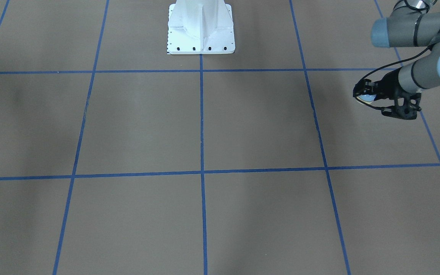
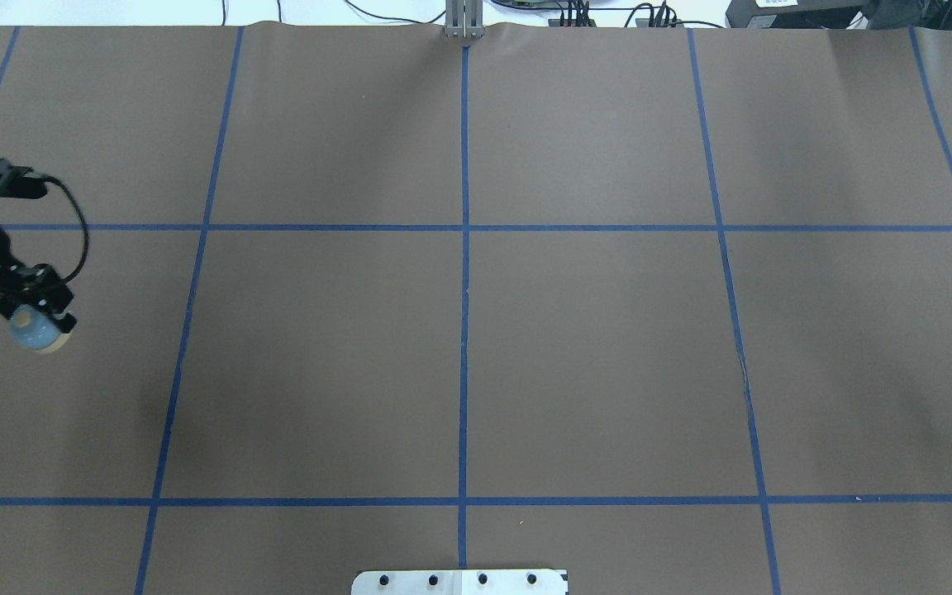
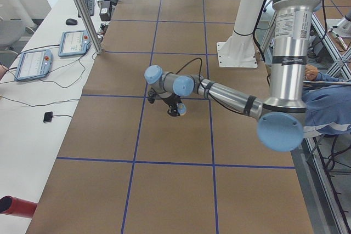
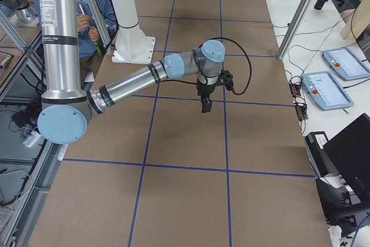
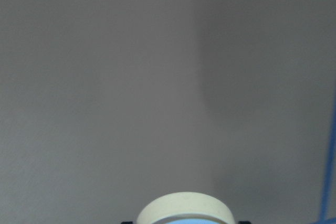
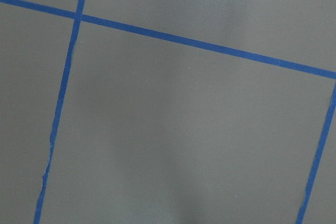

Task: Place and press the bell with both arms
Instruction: 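Carry the blue bell with the left gripper toward the table center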

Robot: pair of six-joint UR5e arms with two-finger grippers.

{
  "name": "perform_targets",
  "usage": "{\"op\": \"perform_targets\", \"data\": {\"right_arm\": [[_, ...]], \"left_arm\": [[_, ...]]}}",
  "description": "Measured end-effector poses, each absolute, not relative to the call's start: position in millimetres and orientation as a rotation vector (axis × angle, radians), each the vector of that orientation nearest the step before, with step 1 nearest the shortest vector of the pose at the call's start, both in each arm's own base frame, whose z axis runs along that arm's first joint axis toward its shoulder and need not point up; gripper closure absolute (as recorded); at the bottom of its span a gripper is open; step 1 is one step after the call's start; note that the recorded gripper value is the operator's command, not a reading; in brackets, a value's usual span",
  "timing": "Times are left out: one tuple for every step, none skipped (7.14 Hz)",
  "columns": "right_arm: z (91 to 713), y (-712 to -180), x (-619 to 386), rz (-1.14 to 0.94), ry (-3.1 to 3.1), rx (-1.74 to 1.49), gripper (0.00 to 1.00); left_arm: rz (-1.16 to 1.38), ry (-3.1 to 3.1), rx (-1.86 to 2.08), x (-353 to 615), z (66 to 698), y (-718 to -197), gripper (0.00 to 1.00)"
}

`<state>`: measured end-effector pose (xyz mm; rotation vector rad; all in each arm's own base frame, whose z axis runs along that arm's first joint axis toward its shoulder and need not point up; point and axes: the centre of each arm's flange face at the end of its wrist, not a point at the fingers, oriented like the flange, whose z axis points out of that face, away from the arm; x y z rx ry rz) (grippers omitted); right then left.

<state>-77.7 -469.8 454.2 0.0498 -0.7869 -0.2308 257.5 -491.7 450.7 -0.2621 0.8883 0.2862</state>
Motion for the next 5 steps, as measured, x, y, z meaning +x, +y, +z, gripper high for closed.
{"op": "perform_targets", "data": {"right_arm": [[448.5,-474.5,-80.7,-0.234,-0.784,0.060,0.00],[443.2,-479.4,-83.2,-0.239,-0.782,0.070,0.00],[439.1,-483.4,-84.8,-0.242,-0.782,0.078,0.00],[437.5,-485.5,-85.8,-0.244,-0.780,0.081,0.00],[437.0,-486.3,-86.3,-0.245,-0.780,0.082,0.00]], "left_arm": [[0.289,0.861,-0.290,305.6,392.9,-507.9,1.00],[0.283,0.823,-0.308,351.0,341.0,-516.4,1.00],[0.263,0.797,-0.327,396.9,295.9,-521.6,1.00],[0.235,0.788,-0.345,443.7,256.0,-528.6,1.00],[0.215,0.793,-0.355,487.4,229.2,-536.1,1.00]]}}
